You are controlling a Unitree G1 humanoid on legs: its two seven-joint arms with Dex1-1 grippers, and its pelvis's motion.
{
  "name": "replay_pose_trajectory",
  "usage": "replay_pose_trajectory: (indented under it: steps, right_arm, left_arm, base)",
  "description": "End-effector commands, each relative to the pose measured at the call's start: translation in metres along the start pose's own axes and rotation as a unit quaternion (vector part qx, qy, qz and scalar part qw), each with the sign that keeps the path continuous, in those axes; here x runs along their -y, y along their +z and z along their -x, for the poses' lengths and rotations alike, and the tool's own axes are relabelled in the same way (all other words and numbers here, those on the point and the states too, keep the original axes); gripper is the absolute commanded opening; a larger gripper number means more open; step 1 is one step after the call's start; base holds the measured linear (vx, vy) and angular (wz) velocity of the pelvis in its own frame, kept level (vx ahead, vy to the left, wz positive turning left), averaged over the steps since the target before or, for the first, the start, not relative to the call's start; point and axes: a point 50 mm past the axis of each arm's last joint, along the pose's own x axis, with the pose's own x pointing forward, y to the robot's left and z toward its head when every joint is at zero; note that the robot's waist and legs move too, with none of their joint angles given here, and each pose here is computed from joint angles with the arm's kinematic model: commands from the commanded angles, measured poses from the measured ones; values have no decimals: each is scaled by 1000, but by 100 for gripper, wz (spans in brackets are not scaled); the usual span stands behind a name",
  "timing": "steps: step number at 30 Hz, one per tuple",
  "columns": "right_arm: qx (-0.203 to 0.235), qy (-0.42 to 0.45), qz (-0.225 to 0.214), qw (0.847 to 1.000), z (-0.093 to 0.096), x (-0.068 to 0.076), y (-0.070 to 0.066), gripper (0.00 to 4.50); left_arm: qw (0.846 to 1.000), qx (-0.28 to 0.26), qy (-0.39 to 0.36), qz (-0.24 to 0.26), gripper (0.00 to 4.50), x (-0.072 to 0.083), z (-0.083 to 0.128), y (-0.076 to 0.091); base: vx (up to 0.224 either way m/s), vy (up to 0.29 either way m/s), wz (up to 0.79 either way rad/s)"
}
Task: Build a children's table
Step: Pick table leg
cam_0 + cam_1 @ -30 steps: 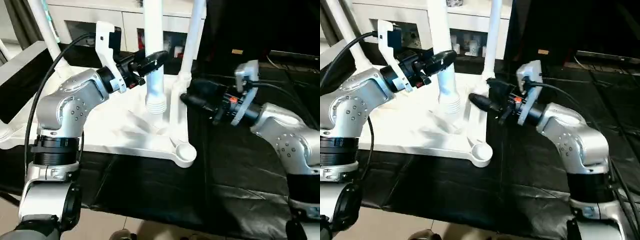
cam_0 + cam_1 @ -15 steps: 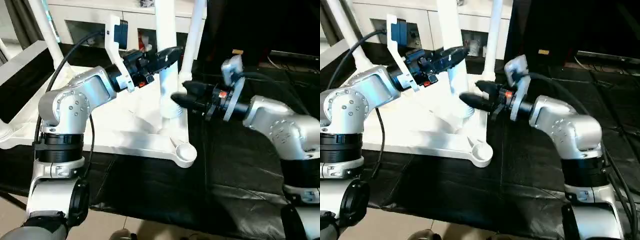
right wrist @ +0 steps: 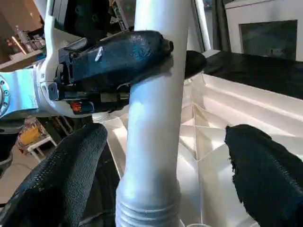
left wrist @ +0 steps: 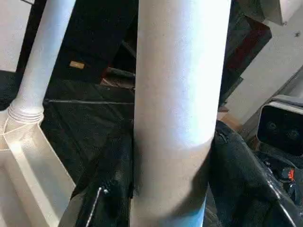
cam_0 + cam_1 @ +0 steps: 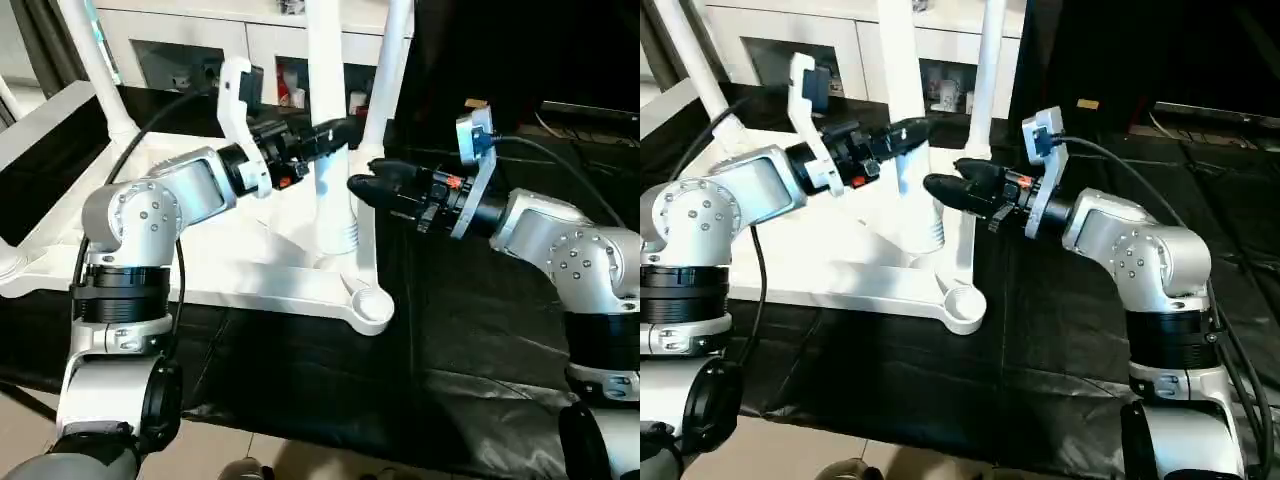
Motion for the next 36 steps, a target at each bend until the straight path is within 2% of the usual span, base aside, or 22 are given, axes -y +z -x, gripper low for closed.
replay_pose_trajectory:
  steps: [1, 4, 8, 17, 24, 36]
  right_arm:
    - [3, -5, 6, 1000, 0, 1, 7, 438]
    - [-3, -10, 11, 1000, 0, 1, 5, 438]
    - [-18, -17, 20, 999, -3, 2, 0, 438]
    - [-59, 11, 23, 998, -9, -1, -14, 438]
    - [-62, 49, 37, 996, -15, -6, -18, 438]
    - [-71, 65, 37, 995, -14, -8, -23, 330]
  left_arm:
    - [1000, 9, -8, -9, 193, 6, -2, 10]
    - [1000, 6, -8, -13, 193, 7, -2, 9]
    - [998, 1, -17, -52, 193, 12, -4, 8]
    - [986, -36, -94, -133, 193, 36, -8, -8]
    - [982, -41, -115, -147, 193, 43, -11, -12]
    - [979, -26, -108, -171, 193, 41, -11, -6]
  base:
    - [0, 0, 0]
    - [0, 0, 0]
    - [0, 0, 0]
    - [0, 0, 0]
    - [0, 0, 0]
    - [0, 0, 0]
